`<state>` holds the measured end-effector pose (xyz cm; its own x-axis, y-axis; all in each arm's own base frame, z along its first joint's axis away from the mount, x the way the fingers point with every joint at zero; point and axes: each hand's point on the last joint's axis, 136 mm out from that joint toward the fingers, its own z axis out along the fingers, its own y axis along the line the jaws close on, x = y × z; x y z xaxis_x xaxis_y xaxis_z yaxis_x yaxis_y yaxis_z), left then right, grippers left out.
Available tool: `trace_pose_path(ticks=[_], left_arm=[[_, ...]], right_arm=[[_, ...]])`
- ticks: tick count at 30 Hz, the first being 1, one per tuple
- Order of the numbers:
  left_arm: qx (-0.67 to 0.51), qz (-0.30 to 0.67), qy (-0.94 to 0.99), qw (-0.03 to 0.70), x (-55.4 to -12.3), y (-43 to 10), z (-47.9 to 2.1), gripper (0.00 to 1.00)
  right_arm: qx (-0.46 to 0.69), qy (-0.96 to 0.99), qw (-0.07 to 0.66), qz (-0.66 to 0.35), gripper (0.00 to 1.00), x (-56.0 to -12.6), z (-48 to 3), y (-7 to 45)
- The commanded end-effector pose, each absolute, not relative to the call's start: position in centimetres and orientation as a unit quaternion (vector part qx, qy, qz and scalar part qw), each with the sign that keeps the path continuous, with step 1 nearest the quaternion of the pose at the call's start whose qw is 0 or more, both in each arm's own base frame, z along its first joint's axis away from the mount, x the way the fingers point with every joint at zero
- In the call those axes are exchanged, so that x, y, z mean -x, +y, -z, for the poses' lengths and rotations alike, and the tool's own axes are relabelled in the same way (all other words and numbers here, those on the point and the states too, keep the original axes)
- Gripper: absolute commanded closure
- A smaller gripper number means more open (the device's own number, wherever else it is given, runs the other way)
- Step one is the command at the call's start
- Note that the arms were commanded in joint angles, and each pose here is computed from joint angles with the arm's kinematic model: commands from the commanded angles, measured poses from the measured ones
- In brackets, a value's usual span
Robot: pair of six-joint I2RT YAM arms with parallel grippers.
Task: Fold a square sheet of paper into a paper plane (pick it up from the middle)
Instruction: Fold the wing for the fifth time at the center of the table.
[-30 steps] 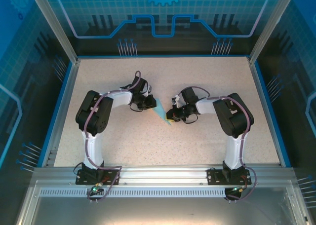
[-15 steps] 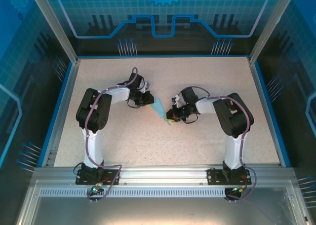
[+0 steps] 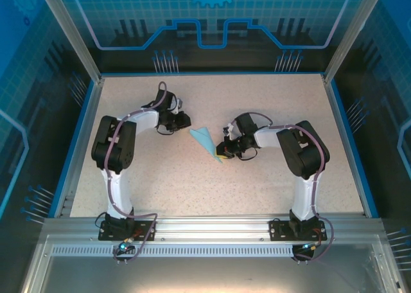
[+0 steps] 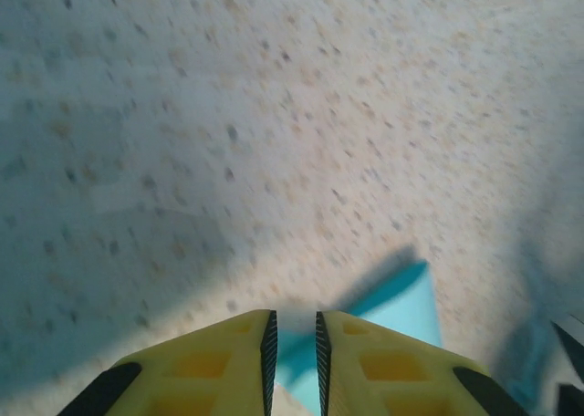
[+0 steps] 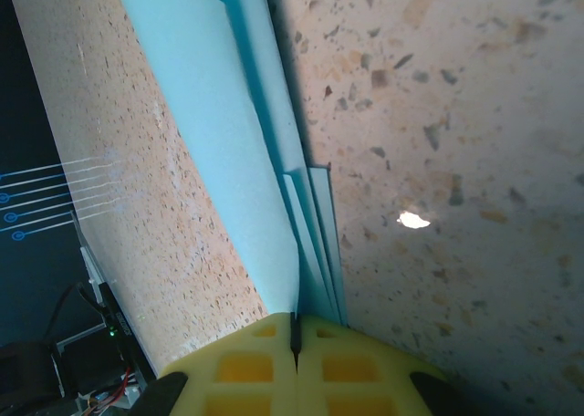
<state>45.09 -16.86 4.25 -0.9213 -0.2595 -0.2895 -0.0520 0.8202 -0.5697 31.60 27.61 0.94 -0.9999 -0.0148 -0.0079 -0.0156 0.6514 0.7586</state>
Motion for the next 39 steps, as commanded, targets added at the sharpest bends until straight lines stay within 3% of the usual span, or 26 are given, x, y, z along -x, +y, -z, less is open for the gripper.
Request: trace_pose_path(ticks=[1,12,31,39], left_arm=[[0.074,0.345,0.914,0.202,-44.0,-19.2,-7.8,0.76],[0.061,0.372,0.913,0.155,-39.6,-23.6,-5.2,0.78],[0.094,0.309,0.939,0.120,-39.6,-22.3,-0.5,0.89],[0.132,0.261,0.953,0.086,-38.8,-20.9,0.9,0.91]], right_arm=[[-0.047,0.940,-0.062,-0.333,1.00,-29.0,4.4,24.5],[-0.050,0.940,-0.062,-0.331,1.00,-29.0,4.6,24.4],[-0.047,0.937,-0.054,-0.343,0.98,-29.6,3.9,24.9],[-0.018,0.928,0.007,-0.371,0.86,-32.1,-1.1,25.9]])
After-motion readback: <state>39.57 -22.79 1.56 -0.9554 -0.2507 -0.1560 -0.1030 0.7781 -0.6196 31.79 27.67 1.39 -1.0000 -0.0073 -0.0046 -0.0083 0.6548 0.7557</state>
